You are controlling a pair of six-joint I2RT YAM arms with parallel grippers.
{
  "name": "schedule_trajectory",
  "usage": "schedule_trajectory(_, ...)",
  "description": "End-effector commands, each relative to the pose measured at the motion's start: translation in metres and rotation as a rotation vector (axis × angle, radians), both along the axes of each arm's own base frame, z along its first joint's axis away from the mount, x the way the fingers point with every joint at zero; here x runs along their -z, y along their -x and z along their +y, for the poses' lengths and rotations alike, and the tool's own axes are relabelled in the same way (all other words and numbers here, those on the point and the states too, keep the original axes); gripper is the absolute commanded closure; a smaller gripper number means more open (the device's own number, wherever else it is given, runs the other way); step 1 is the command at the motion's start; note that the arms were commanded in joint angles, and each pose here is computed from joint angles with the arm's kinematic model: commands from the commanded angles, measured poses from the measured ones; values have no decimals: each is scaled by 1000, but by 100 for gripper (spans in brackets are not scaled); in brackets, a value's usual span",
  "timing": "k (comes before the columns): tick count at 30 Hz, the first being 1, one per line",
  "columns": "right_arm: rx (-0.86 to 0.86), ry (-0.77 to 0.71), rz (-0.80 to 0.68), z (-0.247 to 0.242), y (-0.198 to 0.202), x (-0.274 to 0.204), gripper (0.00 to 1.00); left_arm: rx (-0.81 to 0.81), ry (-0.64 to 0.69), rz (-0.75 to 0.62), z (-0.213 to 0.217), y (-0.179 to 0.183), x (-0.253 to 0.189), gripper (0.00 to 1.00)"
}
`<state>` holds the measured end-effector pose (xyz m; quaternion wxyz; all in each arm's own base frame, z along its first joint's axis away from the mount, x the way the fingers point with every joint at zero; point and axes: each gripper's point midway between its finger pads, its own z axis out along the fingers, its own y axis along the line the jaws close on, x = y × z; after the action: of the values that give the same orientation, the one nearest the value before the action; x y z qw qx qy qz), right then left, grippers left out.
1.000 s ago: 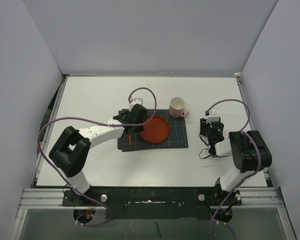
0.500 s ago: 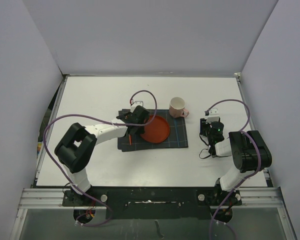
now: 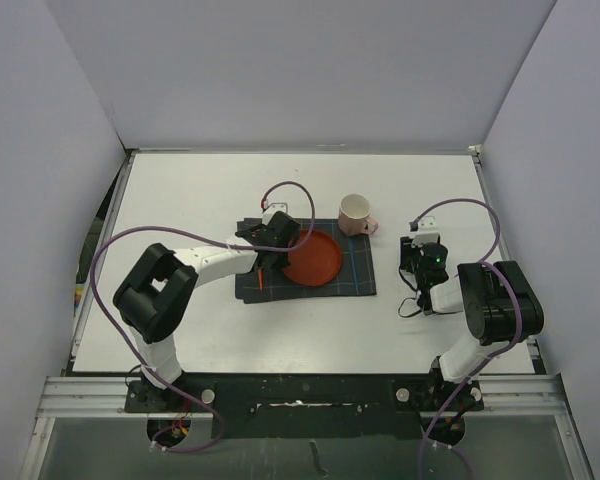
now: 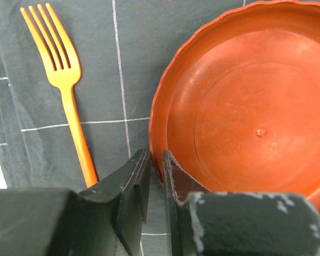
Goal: Set the dinner table for one person
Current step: Adjust the plate on the napkin.
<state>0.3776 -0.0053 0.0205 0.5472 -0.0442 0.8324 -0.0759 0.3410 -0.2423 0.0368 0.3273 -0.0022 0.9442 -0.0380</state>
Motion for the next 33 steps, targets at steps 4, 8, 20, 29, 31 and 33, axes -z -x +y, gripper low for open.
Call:
schedule_trajectory(4, 0, -13, -100, 0, -16, -30, 55, -3, 9, -34, -9, -16, -10, 87)
schedule_trajectory(8, 0, -13, -100, 0, -16, -30, 55, -9, 2, -42, -6, -18, -12, 88)
schedule_trajectory(20, -2, -14, -100, -1, -16, -30, 55, -25, -14, -71, 2, -22, -22, 88)
schedule_trajectory(29, -5, -17, -101, 0, -16, -30, 56, -41, -22, -88, 12, -31, -27, 88)
schedule_trajectory(31, -5, -16, -102, 0, -16, -30, 56, -44, -26, -85, 13, -31, -26, 88)
schedule_trajectory(33, -5, -16, -102, -1, -16, -30, 56, -47, -27, -83, 14, -32, -25, 88)
